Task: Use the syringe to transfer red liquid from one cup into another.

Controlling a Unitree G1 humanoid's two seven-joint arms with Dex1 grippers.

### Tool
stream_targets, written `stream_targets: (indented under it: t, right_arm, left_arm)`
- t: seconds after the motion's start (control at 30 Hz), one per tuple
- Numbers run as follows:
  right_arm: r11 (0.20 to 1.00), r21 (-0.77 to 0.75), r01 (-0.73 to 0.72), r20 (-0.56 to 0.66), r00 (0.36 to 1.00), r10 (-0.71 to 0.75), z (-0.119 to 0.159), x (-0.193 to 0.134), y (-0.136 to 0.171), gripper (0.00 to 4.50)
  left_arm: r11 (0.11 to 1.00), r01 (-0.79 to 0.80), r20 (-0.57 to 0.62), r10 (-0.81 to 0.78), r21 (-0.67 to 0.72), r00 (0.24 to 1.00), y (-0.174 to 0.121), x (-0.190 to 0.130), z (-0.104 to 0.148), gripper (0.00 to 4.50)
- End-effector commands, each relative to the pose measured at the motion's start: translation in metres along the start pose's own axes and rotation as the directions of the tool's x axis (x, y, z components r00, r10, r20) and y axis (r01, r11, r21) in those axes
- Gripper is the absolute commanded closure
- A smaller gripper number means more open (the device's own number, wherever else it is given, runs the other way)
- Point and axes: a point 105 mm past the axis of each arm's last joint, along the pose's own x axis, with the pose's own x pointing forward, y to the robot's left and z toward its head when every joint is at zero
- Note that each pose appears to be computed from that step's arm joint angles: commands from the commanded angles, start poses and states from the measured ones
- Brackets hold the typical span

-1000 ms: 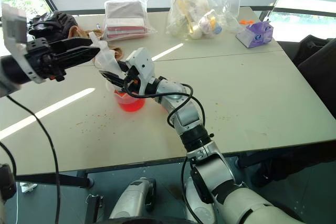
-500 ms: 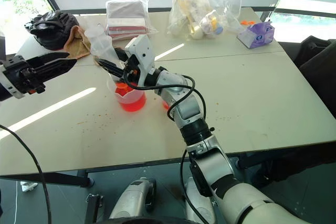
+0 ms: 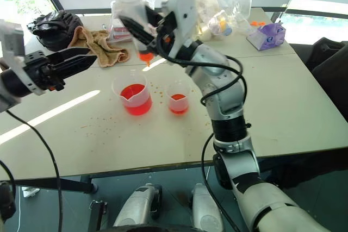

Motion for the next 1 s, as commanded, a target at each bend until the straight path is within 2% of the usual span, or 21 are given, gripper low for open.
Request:
stream_targets:
  t: [0.03,0.23,0.37,0.63,0.83,1.0]
  right_arm:
    - [0.998,-0.036,0.057,0.026,0.998,-0.056,0.015,-0.017,-0.006,3.11]
    - [0.993,-0.029,0.114,-0.038,0.993,-0.115,0.001,-0.037,-0.007,3.11]
    - [0.991,-0.028,0.134,-0.058,0.989,-0.135,-0.007,-0.043,-0.004,3.11]
    - [0.987,-0.009,0.159,-0.077,0.984,-0.16,-0.016,-0.048,-0.001,3.11]
    - [0.987,-0.001,0.159,-0.095,0.983,-0.159,-0.023,-0.052,0.002,3.11]
    - [0.986,0.004,0.166,-0.11,0.98,-0.165,-0.03,-0.055,0.002,3.11]
  left_arm:
    - [0.998,0.051,0.036,-0.052,0.03,0.998,-0.003,0.012,0.009,2.32]
    - [0.989,0.144,0.042,-0.146,0.041,0.988,-0.012,0.036,0.014,2.32]
    - [0.977,0.208,0.081,-0.211,0.04,0.974,-0.02,0.052,0.027,2.32]
    - [0.961,0.269,0.123,-0.275,0.059,0.954,-0.031,0.092,0.037,2.32]
    - [0.952,0.298,0.154,-0.306,0.07,0.94,-0.034,0.113,0.048,2.32]
    - [0.939,0.333,0.167,-0.342,0.08,0.925,-0.039,0.118,0.055,2.32]
